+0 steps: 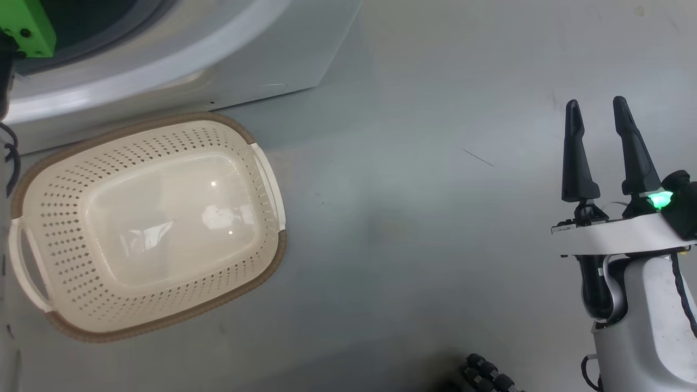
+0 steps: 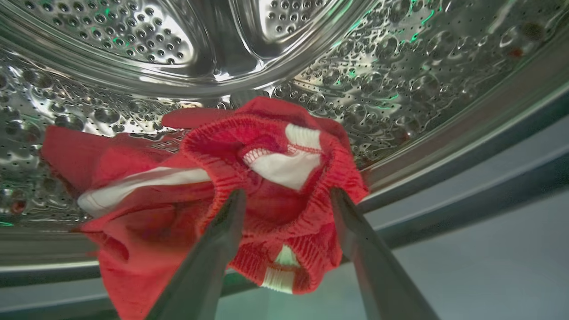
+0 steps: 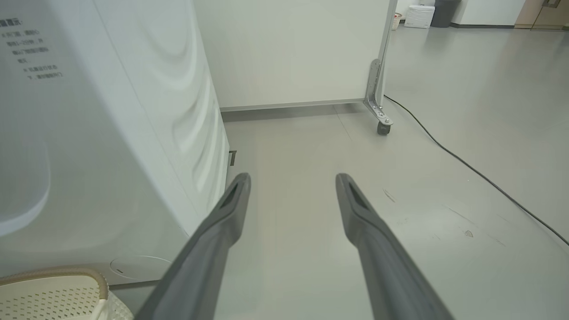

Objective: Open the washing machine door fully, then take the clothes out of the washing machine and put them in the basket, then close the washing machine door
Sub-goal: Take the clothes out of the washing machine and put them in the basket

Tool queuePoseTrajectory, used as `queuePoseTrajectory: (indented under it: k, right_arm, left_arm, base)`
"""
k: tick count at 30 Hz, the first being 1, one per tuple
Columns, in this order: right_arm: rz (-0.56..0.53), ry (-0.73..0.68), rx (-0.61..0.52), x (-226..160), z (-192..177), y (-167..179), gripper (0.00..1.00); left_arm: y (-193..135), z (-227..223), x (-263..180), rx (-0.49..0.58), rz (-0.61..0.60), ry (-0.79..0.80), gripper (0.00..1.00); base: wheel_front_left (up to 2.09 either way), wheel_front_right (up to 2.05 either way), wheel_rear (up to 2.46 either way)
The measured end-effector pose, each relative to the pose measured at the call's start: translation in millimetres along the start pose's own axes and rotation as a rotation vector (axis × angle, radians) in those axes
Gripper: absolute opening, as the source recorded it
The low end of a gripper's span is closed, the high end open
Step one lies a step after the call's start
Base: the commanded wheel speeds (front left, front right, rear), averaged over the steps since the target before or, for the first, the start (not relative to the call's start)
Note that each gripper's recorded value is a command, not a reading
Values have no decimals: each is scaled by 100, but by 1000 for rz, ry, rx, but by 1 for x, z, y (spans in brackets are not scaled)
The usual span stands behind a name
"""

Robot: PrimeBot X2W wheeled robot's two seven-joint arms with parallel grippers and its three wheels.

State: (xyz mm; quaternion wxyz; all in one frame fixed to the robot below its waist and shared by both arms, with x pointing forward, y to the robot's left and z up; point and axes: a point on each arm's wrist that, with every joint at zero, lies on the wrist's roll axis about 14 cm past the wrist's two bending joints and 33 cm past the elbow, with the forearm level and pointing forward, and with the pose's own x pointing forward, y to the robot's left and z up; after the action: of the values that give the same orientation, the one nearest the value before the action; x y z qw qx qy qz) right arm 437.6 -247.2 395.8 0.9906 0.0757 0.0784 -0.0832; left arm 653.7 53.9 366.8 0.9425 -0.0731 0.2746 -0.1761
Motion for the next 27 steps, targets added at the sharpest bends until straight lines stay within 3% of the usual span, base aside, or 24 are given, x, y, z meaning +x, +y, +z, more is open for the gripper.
queuePoseTrajectory:
  k: [5,13,14,15,16,27]
  right_arm:
    - [-28,22,-6,-1,-7,-11,100]
    - [-44,34,-13,-2,-10,-17,100]
    - [-45,34,-13,-2,-10,-17,100]
    - [-45,35,-13,-2,-10,-17,100]
    - [-45,36,-12,-2,-11,-17,100]
    - [-43,24,-2,2,-8,-16,100]
  left_arm:
    - [-2,-31,17,-12,-9,100,100]
    - [10,-41,25,-19,33,146,100]
    - [11,-42,25,-18,36,149,76]
    - [12,-42,26,-19,40,151,25]
    - [14,-42,26,-20,45,151,0]
    - [19,-40,25,-22,68,130,0]
  base:
    - [0,0,0]
    - [0,0,0]
    - [0,0,0]
    - [0,0,0]
    - [0,0,0]
    - [0,0,0]
